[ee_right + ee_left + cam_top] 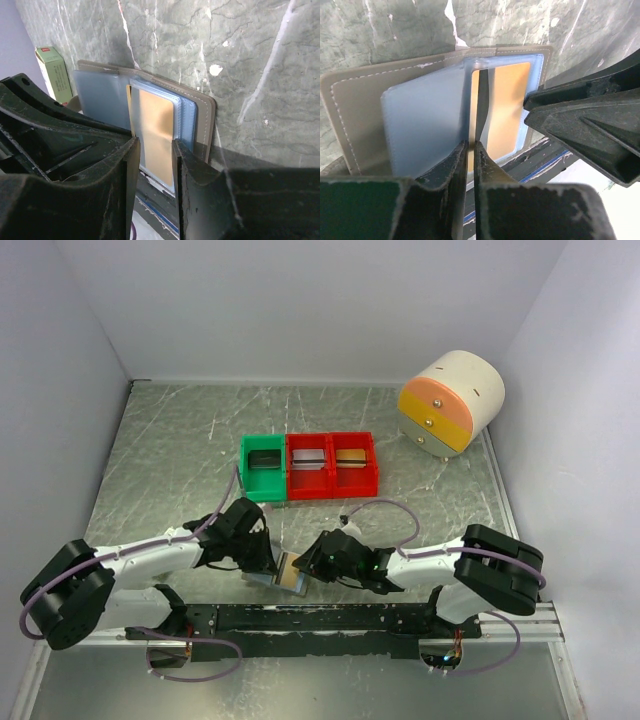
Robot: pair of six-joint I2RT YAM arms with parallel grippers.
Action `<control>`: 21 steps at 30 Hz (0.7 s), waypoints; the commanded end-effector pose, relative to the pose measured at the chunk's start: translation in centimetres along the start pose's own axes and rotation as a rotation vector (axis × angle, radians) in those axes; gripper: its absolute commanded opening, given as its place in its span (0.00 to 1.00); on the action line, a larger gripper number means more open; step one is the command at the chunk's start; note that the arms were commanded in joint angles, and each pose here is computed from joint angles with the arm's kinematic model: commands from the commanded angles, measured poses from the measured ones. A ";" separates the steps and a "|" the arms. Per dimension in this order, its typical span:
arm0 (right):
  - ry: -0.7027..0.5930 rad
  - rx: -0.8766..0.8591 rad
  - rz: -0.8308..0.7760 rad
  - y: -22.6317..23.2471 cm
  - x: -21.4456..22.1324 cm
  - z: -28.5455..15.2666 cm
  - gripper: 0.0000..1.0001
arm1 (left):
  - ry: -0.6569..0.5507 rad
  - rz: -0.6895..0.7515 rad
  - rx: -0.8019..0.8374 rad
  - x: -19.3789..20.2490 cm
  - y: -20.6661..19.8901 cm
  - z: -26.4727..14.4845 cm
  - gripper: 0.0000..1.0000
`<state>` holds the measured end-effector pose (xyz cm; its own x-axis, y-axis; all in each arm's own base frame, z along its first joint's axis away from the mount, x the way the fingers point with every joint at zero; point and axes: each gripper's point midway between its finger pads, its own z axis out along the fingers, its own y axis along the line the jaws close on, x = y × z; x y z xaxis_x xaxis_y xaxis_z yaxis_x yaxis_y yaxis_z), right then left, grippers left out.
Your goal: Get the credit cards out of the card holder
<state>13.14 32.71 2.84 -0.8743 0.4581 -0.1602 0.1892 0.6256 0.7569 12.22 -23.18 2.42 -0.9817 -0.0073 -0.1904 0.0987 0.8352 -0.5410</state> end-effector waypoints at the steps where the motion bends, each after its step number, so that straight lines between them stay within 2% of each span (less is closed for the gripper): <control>1: 0.001 0.149 -0.056 -4.1 0.2 -0.1 0.33 | -0.066 0.016 0.052 -1.3 -1.5 -0.4 0.17; 4: 0.003 0.153 -0.077 -3.7 0.1 -0.1 0.34 | -0.068 0.016 0.043 -1.4 -1.4 -0.4 0.19; 12: 0.003 0.158 -0.075 -3.8 0.1 0.0 0.34 | -0.094 0.045 -0.007 -2.3 -1.1 -0.8 0.38; 16: 0.005 0.164 -0.072 -3.9 0.2 0.0 0.34 | -0.136 0.068 -0.029 -3.3 -1.3 -1.6 0.42; 21: 0.003 0.168 -0.073 -4.0 0.1 0.1 0.34 | -0.147 0.105 0.027 -3.8 -2.5 -1.6 0.45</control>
<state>13.16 32.73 2.84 -0.8824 0.4330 -0.1841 0.1722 0.6612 0.7302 14.54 -23.49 4.67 -0.9518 -0.0229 -0.3058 0.1480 0.8391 -0.5234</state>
